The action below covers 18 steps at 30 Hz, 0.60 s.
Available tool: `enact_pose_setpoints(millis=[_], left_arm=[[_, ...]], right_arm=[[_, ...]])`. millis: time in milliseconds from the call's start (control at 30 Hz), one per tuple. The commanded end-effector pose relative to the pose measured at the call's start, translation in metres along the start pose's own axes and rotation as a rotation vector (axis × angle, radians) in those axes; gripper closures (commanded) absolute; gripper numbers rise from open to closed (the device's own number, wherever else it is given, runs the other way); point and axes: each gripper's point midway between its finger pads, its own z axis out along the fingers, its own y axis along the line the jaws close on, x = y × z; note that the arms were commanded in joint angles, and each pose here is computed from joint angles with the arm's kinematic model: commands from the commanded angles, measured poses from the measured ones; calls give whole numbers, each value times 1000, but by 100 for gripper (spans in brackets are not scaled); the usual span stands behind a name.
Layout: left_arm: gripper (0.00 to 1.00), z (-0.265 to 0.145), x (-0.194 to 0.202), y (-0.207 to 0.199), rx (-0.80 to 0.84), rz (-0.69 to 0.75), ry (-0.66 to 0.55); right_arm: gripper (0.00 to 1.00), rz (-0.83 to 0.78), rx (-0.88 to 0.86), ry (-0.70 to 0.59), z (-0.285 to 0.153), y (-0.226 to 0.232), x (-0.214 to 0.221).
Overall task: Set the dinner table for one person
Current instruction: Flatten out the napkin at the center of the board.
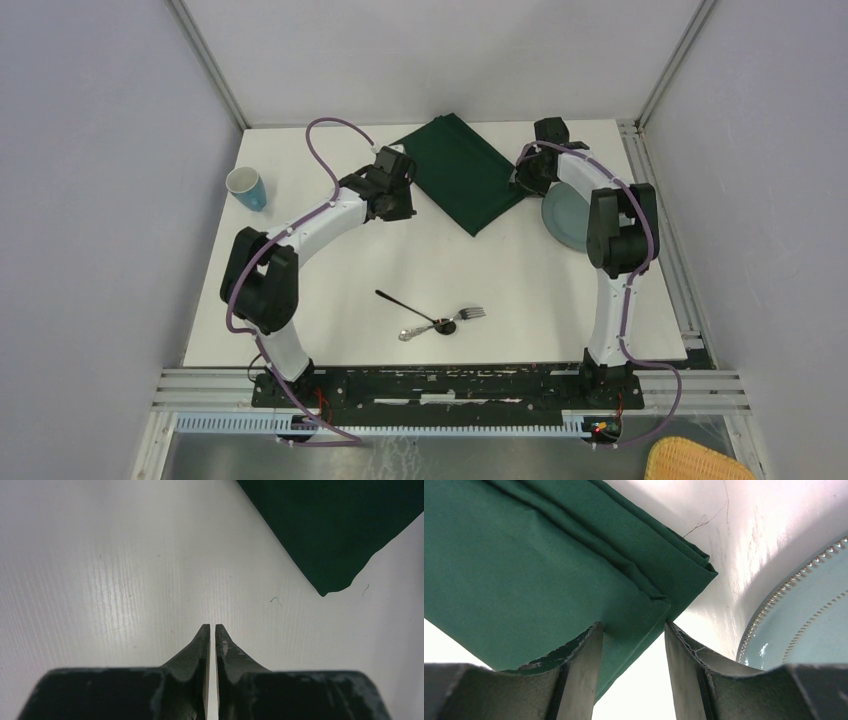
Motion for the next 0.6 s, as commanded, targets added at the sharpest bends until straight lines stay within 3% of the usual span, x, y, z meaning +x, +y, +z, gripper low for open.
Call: enact_pose_setpoints(millis=[0, 567], left_arm=[[86, -8, -18, -4, 20, 32, -42], [87, -8, -12, 0, 7, 22, -33]], right_arm=[[45, -1, -25, -66, 2, 7, -23], [47, -2, -107, -110, -13, 30, -41]])
